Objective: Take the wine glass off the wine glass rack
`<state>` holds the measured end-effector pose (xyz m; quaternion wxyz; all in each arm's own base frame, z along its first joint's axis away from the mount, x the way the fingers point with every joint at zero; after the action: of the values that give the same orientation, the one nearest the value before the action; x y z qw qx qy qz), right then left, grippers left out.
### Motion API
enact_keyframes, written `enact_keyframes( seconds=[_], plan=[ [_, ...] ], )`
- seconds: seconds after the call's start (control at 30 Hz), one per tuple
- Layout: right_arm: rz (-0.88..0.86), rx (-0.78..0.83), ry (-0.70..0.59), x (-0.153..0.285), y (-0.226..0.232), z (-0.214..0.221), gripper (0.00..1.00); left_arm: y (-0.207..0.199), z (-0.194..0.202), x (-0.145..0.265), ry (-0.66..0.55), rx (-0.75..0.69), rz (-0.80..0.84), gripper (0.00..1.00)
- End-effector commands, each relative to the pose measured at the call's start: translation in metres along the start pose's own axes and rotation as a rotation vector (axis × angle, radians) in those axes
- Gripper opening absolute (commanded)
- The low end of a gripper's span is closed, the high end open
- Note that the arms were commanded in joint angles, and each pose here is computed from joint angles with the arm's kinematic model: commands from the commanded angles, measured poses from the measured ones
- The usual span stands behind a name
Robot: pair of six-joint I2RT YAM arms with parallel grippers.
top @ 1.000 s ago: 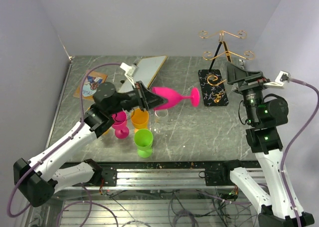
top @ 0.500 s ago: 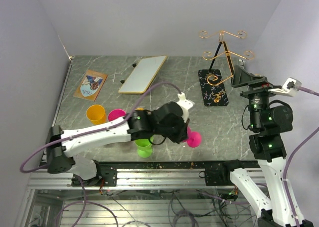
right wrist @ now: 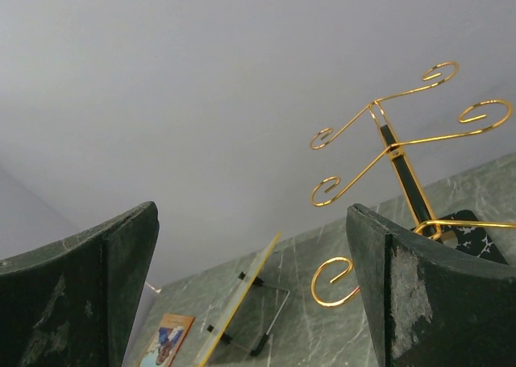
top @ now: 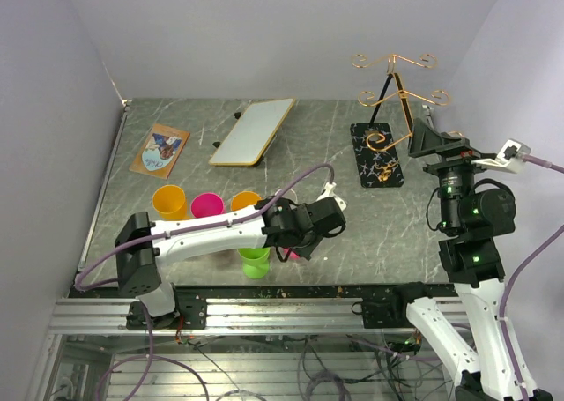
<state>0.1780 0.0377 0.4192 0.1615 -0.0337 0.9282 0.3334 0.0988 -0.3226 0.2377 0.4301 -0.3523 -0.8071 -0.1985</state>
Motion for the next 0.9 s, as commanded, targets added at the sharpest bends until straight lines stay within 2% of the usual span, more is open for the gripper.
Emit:
enact_keyframes(
  seconds=[0.0,0.23,0.57,0.63,0.77,0.87],
  plan=[
    [-0.013,0.021,-0.006,-0.001,0.001,-0.001,1.0,0.004,0.005,-0.002,0.056,-0.05,-0.047,0.07],
    [-0.018,0.041,-0.013,0.0,0.002,-0.003,0.99,0.006,0.015,-0.004,0.103,-0.066,-0.051,0.07],
    [-0.051,0.027,0.003,0.002,0.002,0.005,0.99,0.009,0.021,-0.015,0.162,-0.079,-0.085,0.18],
    [-0.058,0.026,0.008,0.003,0.002,0.007,0.98,0.01,0.02,-0.015,0.162,-0.076,-0.095,0.24],
    [-0.059,0.037,0.007,0.005,0.002,0.009,0.98,0.01,0.016,-0.012,0.134,-0.064,-0.085,0.45],
    [-0.069,0.055,0.005,0.008,0.005,0.01,0.98,0.013,0.009,-0.008,0.104,-0.049,-0.087,0.52]
  ],
)
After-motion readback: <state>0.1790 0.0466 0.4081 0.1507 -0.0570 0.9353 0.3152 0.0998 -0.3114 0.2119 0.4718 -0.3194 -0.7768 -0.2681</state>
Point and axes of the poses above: each gripper's point midway between its finger pads, its own x axis back along the fingers, its own y axis along the line the jaws close on, z = x × y, the point moved 9 cm from there along x, back along the fingers, and after that the axes turned 4 degrees about -x, right-handed, at the moved point
